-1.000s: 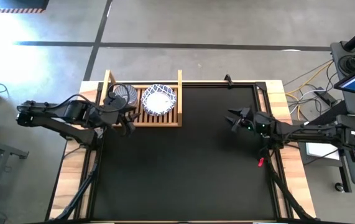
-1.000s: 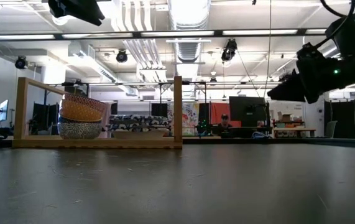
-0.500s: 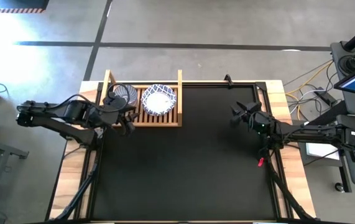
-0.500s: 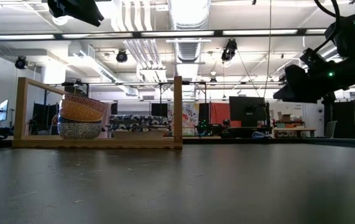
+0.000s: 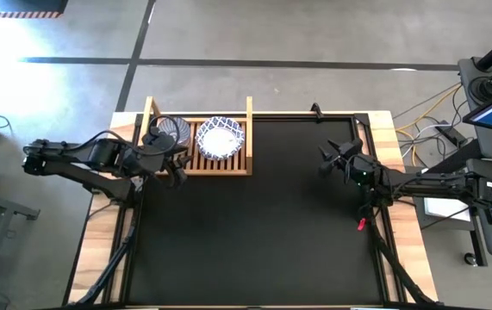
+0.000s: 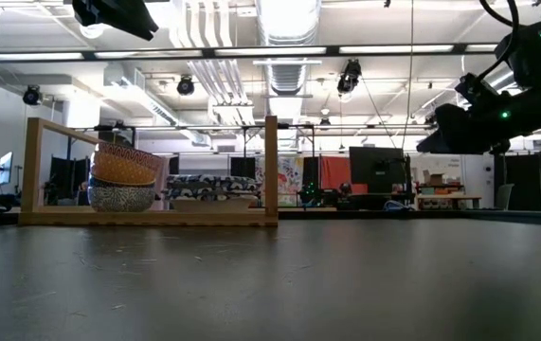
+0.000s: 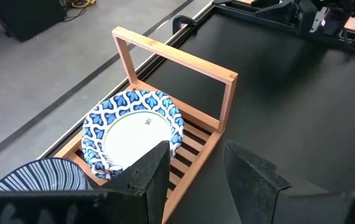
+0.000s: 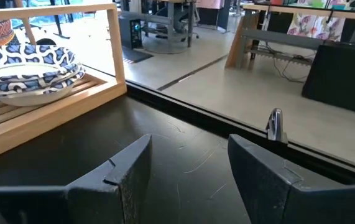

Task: Place and stack bowls onto a shelf
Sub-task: Return to Home Position

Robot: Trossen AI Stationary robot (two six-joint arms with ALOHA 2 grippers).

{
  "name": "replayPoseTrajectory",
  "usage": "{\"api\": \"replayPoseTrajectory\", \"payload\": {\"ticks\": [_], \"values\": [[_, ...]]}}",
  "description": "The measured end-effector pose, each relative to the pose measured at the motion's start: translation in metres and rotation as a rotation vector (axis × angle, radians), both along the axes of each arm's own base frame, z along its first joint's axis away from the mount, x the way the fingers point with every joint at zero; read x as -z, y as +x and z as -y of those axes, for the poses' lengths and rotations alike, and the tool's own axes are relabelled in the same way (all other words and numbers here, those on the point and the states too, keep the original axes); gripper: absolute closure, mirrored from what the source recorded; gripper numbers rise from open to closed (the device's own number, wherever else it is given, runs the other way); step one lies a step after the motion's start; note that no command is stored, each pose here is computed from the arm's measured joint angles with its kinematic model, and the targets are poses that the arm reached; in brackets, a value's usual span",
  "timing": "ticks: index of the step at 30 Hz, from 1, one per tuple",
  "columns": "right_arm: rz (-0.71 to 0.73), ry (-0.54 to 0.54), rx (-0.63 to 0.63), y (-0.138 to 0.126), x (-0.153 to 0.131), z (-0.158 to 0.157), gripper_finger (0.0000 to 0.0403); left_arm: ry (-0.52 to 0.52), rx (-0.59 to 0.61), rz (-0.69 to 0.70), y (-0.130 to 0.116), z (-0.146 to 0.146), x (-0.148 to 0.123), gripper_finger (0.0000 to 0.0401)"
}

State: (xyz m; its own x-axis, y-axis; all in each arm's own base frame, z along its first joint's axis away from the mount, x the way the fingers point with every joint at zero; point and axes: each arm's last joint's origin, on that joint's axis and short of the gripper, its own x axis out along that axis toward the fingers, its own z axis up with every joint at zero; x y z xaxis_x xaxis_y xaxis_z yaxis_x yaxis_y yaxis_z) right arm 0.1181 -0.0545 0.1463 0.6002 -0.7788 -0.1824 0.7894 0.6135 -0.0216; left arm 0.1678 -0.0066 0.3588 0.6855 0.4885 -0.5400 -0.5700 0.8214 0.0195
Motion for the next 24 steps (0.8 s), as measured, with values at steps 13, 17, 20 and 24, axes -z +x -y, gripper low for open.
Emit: {"api": "replayPoseTrajectory", "payload": {"ticks": [13,17,20,24], "values": [[0.177,-0.056,0.0,-0.01,-0.019,-0.003,0.0202,0.028,0.017,-0.022,0.0,0.0,0.0,0.0267],[0.3,-0.095,0.001,-0.018,-0.031,-0.006,0.0202,0.039,0.025,-0.029,0.0,0.0,0.0,0.0267],[0.381,-0.121,0.001,-0.024,-0.039,-0.008,0.0202,0.048,0.032,-0.036,0.0,0.0,0.0,0.0267],[0.487,-0.155,0.002,-0.033,-0.048,-0.011,0.0202,0.057,0.039,-0.043,0.0,0.0,0.0,0.0267]]}}
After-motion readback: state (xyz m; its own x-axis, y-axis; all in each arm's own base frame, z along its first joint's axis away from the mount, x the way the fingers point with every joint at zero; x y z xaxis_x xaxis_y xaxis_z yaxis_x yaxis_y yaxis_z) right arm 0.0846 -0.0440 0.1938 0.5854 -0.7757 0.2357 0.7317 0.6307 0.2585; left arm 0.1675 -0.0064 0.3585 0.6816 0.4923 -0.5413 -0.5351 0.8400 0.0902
